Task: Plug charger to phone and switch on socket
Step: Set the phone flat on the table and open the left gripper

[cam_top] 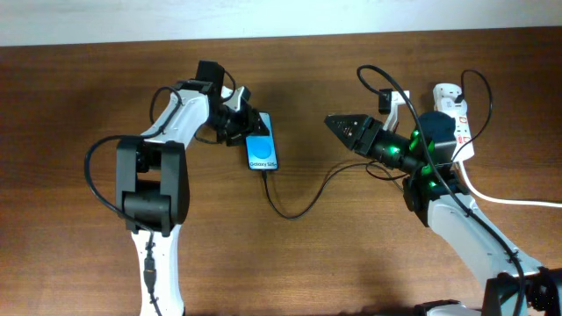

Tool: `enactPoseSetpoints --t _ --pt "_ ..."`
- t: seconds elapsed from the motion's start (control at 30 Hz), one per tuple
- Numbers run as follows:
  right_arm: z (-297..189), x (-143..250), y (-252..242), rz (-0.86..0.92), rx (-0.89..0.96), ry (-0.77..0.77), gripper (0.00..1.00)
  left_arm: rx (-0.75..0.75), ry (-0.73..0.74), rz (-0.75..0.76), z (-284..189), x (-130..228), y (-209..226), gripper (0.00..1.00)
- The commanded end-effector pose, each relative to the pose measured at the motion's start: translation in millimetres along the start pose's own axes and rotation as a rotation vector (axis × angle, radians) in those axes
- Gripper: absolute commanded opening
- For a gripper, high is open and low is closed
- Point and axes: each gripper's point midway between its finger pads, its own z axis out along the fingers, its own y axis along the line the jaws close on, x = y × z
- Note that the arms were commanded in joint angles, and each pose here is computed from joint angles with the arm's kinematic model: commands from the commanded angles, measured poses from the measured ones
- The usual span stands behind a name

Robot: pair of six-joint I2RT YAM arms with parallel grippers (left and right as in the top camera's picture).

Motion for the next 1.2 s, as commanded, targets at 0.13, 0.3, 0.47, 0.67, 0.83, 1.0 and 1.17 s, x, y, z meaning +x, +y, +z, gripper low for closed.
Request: enactPoseSetpoints --t 0.13,0.3,0.47,0.67,0.83,1.0,1.17 --pt "1 -5 6 -0.031 -0.015 -0.002 0.57 -0.314 0.013 -0.041 3 9 68 0.55" --pt "1 -5 6 -0.031 -0.015 -0.001 0.57 -0.386 0.006 -0.041 -1 8 79 0.55" --pt "1 -5 6 -0.031 -0.015 -0.001 0.57 -0.441 0.007 -0.045 -5 10 88 0.55" --pt "1 -5 6 -0.039 -0.015 -0.001 0.57 -0.525 -0.005 -0.045 -35 -1 87 0.54" --pt "1 -4 7 -0.080 -0.022 0.006 0.64 -0.547 -0.048 -0.019 -75 -19 62 0.52" --pt "1 -3 8 -0.109 -0.025 0.008 0.75 -0.525 -0.147 0.018 -128 -34 20 0.50" --pt "1 -3 7 -0.171 -0.009 0.031 0.93 -0.475 -0.296 0.080 -194 -36 -32 0.52"
